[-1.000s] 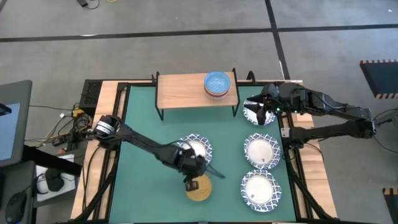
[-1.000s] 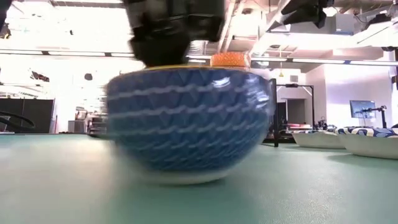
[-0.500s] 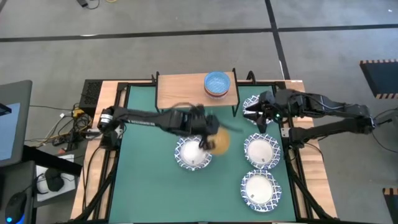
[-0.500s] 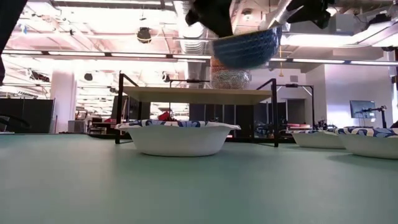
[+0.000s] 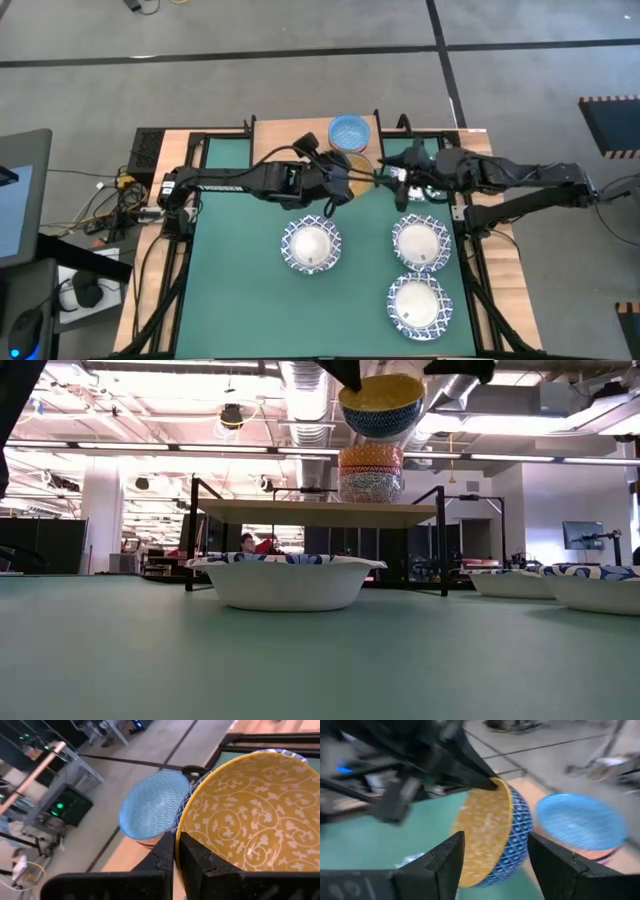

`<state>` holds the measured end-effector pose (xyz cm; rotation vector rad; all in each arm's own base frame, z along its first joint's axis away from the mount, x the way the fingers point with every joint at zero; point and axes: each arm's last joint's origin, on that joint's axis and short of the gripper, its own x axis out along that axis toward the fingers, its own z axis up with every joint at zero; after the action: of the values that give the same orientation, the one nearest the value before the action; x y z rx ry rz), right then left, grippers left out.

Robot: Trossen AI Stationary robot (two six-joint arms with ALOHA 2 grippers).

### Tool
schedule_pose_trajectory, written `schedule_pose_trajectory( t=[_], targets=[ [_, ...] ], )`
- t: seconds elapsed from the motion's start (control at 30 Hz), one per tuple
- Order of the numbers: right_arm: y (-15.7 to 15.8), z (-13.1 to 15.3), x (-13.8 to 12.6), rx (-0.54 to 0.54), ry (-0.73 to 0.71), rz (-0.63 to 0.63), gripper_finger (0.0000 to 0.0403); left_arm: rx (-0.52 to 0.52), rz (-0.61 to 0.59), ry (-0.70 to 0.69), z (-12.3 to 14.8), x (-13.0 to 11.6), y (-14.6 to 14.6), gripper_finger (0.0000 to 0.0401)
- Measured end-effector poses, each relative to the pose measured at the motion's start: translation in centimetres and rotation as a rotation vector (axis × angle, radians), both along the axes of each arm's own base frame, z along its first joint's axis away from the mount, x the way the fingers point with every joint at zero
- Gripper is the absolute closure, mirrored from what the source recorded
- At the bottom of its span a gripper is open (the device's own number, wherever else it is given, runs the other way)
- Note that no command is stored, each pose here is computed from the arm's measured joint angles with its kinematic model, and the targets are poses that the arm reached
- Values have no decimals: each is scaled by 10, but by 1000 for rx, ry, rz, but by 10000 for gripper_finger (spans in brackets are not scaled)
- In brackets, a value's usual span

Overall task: Place and stack bowls onto a shelf
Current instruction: Stack the yellow bowl on top of the light blue bowl on the shelf

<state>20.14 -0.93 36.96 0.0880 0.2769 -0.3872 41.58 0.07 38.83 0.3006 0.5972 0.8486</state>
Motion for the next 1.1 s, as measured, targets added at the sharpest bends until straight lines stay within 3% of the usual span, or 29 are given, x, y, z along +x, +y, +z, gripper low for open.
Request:
schedule_pose_trajectory(
  t=[0.2,0.33,0.47,0.67,0.97,1.1],
  targets=[
    [-14,-13,23,-94,82,-76,154,66,1,-21,7,5,6,401],
    [-27,-18,32,-105,93,-154,175,126,-21,1,14,6,12,401],
    [-37,-16,32,-98,67,-197,237,180,-26,37,19,6,22,399],
    [-53,-16,29,-104,61,-280,361,178,-121,8,26,9,43,385],
    [-96,6,39,-32,71,-326,358,208,-72,2,40,-4,90,350],
    [-124,19,54,90,101,-333,358,181,3,3,49,-18,112,330]
  ],
)
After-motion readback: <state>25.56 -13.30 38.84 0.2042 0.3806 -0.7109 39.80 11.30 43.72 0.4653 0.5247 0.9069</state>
